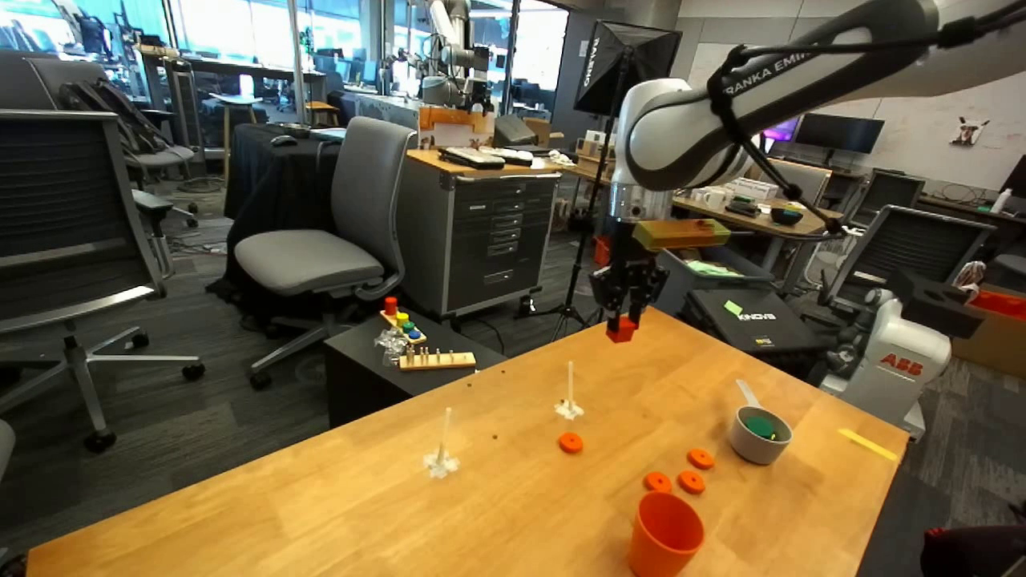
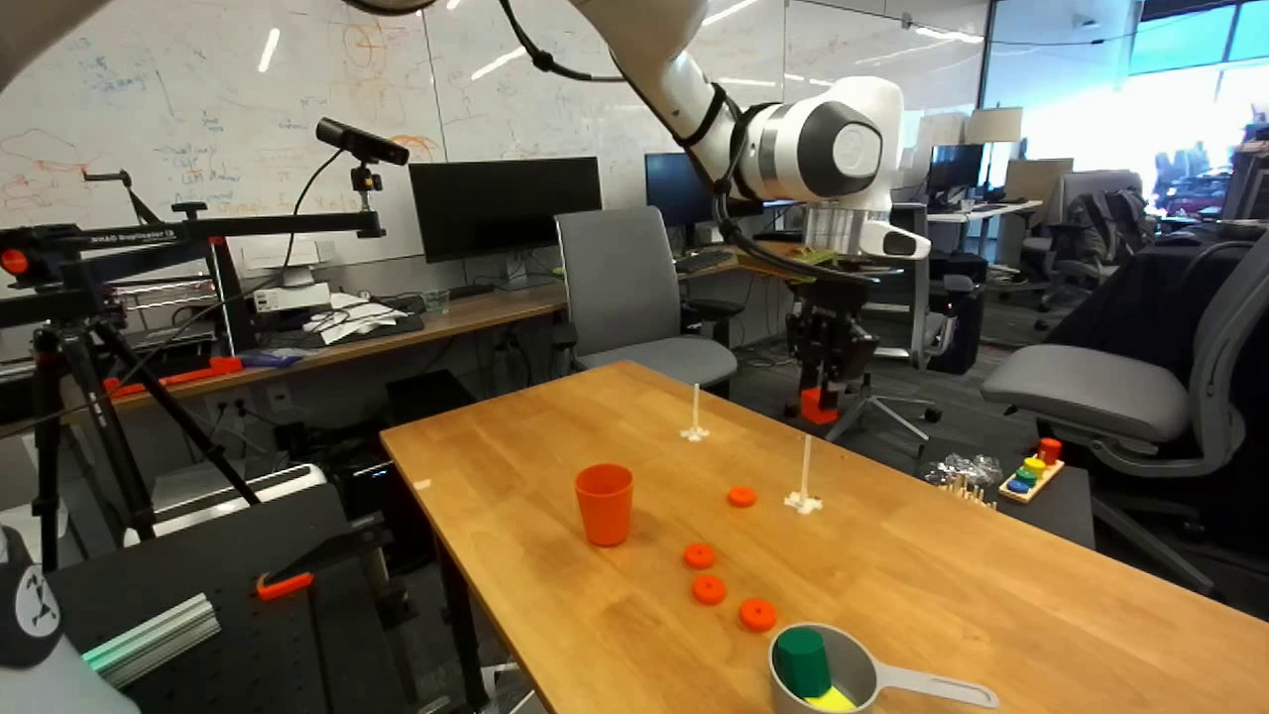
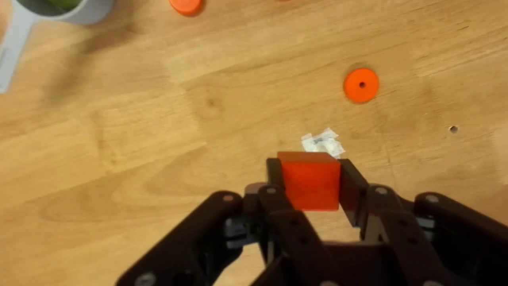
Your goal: Take the yellow, green and orange blocks one at a time and place them in the gray pot
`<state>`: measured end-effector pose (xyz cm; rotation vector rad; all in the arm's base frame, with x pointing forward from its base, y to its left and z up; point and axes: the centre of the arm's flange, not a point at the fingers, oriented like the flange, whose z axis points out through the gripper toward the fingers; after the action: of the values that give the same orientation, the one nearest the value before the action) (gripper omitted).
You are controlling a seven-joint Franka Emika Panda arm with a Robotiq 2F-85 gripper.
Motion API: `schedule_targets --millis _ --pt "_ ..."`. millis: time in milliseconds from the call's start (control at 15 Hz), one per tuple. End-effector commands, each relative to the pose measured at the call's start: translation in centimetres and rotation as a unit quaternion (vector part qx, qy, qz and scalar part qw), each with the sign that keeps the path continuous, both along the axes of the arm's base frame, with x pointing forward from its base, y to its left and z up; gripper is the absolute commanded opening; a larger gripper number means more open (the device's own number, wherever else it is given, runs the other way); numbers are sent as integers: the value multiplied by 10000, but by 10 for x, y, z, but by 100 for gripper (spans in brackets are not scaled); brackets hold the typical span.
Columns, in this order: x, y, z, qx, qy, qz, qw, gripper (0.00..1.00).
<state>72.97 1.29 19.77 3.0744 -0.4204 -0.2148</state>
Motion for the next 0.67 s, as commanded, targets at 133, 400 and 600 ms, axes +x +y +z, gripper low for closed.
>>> schedule_targets --millis 133,400,600 --pt "-88 -109 -9 277 763 -1283 9884 13" --pt "-148 -166 -76 161 1823 -1845 9656 13" --pt "-182 -172 -104 189 2496 -2003 9472 13"
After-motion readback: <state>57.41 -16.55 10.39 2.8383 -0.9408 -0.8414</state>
